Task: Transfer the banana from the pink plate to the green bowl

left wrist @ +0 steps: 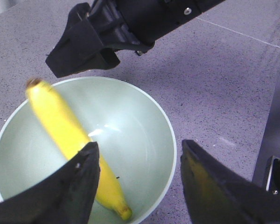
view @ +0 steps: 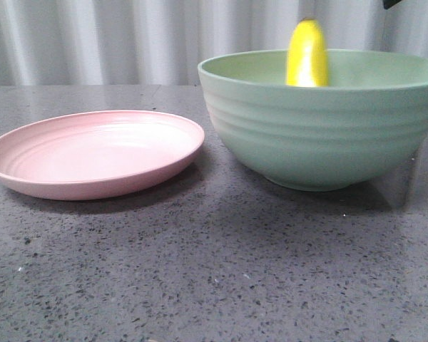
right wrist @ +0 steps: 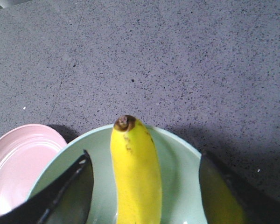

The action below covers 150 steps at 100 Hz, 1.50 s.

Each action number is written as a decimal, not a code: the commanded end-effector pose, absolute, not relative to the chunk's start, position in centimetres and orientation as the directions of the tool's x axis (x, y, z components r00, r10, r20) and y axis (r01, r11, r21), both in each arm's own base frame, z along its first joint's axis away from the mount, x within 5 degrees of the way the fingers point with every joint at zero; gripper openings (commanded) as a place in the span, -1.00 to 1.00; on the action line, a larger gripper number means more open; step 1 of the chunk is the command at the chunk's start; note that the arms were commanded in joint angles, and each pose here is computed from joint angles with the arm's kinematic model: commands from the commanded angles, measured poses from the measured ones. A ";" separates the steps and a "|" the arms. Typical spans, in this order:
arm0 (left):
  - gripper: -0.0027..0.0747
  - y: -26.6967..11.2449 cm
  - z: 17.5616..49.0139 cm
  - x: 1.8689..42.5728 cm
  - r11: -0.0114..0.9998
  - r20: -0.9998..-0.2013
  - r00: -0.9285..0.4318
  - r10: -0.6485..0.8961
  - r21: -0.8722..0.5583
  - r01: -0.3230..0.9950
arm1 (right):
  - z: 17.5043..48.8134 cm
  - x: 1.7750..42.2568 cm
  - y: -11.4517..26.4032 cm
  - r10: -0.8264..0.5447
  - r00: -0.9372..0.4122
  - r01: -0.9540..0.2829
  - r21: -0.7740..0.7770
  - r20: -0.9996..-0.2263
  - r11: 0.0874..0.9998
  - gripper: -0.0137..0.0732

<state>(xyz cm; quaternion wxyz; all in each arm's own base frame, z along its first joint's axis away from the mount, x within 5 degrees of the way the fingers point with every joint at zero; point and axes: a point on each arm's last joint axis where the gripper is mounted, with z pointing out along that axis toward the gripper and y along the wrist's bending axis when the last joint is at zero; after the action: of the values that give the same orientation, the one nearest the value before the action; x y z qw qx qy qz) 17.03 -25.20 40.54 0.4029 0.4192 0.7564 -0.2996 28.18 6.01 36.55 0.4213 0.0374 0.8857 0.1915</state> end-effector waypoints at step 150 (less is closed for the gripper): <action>-0.98 -8.3 29.5 7.2 0.651 -0.988 -0.008 -0.155 -0.108 0.751 | 30.7 5.2 1.1 0.107 0.000 -0.182 0.106 -0.994 0.978 -0.83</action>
<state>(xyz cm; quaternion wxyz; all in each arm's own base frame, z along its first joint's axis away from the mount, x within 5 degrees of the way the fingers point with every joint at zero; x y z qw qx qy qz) 7.13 -8.59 28.17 0.6288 0.2641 0.6525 -0.3304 5.43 1.15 29.45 0.6768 -0.0252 0.7285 0.1030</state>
